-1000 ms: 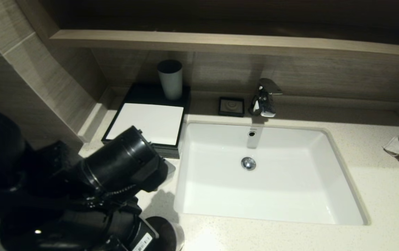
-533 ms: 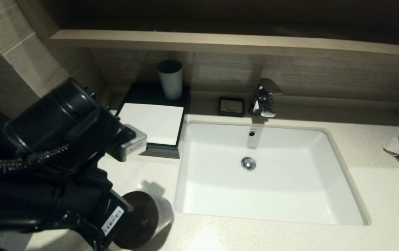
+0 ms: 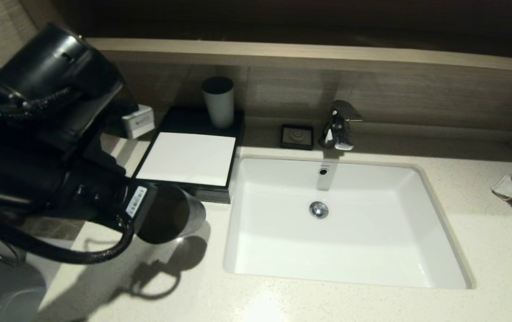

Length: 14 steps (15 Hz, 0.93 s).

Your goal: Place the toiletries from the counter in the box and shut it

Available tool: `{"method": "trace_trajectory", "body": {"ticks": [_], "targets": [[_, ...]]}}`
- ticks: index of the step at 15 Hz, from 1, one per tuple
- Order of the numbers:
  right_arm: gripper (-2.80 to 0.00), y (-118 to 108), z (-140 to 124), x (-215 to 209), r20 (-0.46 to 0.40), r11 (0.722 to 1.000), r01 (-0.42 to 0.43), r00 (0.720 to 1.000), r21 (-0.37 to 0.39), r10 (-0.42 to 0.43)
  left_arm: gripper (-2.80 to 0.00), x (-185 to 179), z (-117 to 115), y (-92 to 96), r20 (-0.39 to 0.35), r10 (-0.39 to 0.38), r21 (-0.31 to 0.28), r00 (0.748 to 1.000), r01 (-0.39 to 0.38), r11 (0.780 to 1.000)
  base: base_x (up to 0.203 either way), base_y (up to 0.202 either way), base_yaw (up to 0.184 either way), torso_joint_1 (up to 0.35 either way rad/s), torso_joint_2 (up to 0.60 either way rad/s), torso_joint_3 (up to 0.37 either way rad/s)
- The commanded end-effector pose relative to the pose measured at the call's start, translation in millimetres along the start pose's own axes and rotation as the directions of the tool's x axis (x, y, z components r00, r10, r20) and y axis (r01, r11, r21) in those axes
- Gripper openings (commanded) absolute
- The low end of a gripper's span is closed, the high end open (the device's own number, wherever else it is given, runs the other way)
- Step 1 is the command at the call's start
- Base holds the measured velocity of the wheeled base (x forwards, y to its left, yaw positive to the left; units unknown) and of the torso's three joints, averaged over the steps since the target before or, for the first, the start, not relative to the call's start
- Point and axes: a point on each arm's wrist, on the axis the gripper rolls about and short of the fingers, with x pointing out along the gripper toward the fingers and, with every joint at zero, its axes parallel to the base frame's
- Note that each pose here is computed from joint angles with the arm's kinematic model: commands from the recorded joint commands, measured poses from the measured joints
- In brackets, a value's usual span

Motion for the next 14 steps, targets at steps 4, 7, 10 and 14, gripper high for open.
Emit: {"method": "trace_trajectory", "body": {"ticks": [4, 7, 10, 14], "targets": [[-2.8, 0, 0, 0, 0.0, 1.0, 0.0, 1.0, 0.0, 0.0, -2.8, 15, 34, 8.6, -0.006, 0.054, -0.137, 0.999, -0.054, 0.989, 0.0, 0.0, 0.0, 0.0, 0.0, 0.0], [-2.8, 0, 0, 0, 0.0, 1.0, 0.0, 1.0, 0.0, 0.0, -2.8, 24, 52, 16.2, -0.009, 0.083, -0.211, 0.996, -0.083, 0.974, 0.0, 0.0, 0.0, 0.0, 0.0, 0.0], [-2.8, 0, 0, 0, -0.001, 1.0, 0.0, 1.0, 0.0, 0.0, -2.8, 39, 65, 22.0, -0.019, 0.109, -0.271, 0.994, -0.11, 0.956, 0.0, 0.0, 0.0, 0.0, 0.0, 0.0], [-2.8, 0, 0, 0, -0.002, 1.0, 0.0, 1.0, 0.0, 0.0, -2.8, 43, 75, 27.8, -0.001, 0.124, -0.341, 0.992, -0.116, 0.933, 0.0, 0.0, 0.0, 0.0, 0.0, 0.0]]}}
